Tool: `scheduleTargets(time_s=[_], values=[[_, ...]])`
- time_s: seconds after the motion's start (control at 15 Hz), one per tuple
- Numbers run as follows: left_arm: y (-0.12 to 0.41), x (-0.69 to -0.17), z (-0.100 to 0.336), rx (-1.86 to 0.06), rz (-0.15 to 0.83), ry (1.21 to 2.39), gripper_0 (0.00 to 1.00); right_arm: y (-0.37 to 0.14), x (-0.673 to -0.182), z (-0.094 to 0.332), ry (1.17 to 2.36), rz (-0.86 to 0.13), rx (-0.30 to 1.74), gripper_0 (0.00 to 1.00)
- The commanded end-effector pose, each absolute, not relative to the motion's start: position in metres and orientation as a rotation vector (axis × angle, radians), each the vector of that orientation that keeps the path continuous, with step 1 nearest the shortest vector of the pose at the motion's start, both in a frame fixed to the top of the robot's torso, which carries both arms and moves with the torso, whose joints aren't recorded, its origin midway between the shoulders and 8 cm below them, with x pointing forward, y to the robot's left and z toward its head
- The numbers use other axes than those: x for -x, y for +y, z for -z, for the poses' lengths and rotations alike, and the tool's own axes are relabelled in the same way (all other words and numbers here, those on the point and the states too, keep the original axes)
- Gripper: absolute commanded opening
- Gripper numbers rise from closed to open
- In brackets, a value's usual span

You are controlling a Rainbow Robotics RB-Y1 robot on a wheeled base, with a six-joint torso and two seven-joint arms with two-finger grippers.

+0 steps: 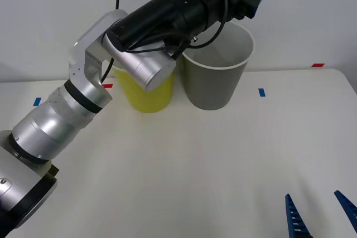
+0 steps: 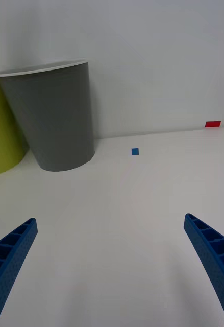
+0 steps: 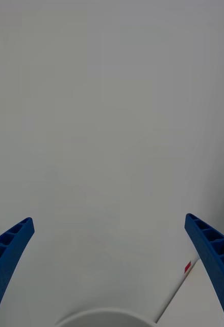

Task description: Put cans in the gray bin and PET bottles in the light green bin.

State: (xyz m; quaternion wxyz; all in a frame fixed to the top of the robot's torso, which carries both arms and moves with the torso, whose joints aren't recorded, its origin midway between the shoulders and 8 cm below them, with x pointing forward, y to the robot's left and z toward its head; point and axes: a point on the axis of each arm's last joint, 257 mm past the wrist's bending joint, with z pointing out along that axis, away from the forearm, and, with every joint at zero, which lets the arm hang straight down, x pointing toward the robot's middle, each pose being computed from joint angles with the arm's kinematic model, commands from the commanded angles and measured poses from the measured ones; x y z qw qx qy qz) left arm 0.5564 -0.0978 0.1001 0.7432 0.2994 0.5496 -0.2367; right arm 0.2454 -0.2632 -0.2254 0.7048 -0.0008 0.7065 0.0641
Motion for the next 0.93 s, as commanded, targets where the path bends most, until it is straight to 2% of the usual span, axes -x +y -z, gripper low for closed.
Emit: scheduleTargets(time_s=[0.07, 0.2, 0.4, 0.53, 0.93], values=[[-0.048, -0.542, -0.100, -0.623, 0.477, 1.273, 1.00, -0.263, -0.245, 0.225, 1.571, -0.143, 0.002, 1.00], [-0.023, -0.533, -0.102, -0.587, 0.508, 1.276, 1.00, -0.263, -0.245, 0.225, 1.571, -0.143, 0.002, 1.00], [0.011, -0.521, -0.104, -0.585, 0.456, 1.275, 1.00, -0.263, -0.245, 0.225, 1.571, -0.143, 0.002, 1.00], [0.032, -0.505, -0.107, -0.571, 0.457, 1.285, 1.00, -0.263, -0.245, 0.225, 1.571, -0.143, 0.002, 1.00], [0.112, -0.468, -0.081, -0.447, 0.390, 1.311, 1.00, -0.263, -0.245, 0.225, 1.571, -0.143, 0.002, 1.00]])
